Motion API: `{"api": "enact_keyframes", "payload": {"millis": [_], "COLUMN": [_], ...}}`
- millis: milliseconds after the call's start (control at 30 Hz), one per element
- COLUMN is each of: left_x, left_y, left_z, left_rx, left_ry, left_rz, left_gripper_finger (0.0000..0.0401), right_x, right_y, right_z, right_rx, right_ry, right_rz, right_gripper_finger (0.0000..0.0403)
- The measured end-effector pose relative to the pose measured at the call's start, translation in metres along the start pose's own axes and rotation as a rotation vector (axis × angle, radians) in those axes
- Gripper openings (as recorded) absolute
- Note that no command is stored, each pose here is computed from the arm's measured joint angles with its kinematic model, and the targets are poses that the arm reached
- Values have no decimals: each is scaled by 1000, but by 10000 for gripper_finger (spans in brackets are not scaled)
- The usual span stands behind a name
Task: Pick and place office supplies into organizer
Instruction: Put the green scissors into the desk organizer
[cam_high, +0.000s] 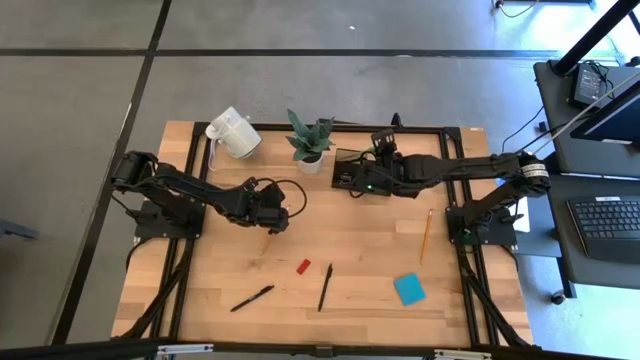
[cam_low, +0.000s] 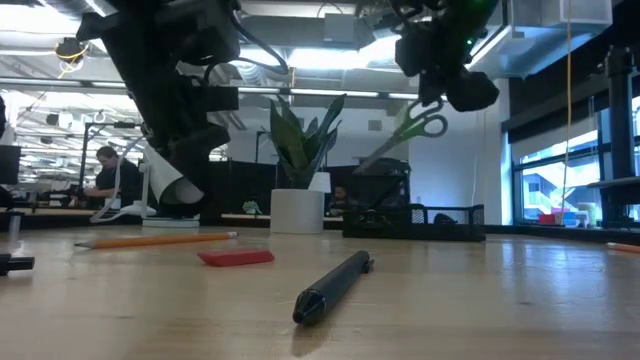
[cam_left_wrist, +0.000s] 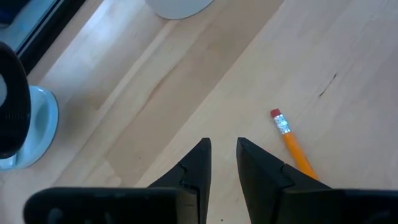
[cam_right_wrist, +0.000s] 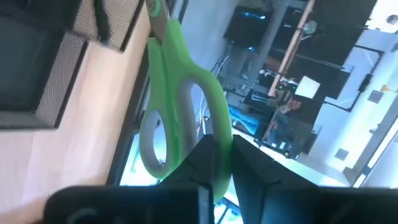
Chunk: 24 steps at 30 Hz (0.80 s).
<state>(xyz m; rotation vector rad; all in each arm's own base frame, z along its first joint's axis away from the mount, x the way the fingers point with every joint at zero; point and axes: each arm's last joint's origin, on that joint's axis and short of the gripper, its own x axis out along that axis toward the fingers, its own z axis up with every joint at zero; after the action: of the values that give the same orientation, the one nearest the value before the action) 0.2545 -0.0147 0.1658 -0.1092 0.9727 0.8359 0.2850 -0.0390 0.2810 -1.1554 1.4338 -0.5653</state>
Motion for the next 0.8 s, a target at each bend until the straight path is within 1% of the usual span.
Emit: {"api": "enact_keyframes", "payload": {"millis": [267, 500, 733, 800], "left_x": [0, 0, 0, 0], "left_y": [0, 0, 0, 0], "left_z": [0, 0, 0, 0], "left_rx": [-1, -1, -1, -1], "left_ry": [-3, -4, -4, -4], "left_rz": [2, 3, 3, 4], "left_gripper_finger": [72, 72, 69, 68], "right_x": [17, 38, 51, 52], "right_y": [7, 22, 32, 32], "right_z": [8, 24, 42, 44], "right_rx": [-38, -104, -146, -137], "right_ry": [51, 101, 104, 97], "right_rz": [26, 63, 58, 55], "right_gripper_finger": [37, 37, 37, 37]}}
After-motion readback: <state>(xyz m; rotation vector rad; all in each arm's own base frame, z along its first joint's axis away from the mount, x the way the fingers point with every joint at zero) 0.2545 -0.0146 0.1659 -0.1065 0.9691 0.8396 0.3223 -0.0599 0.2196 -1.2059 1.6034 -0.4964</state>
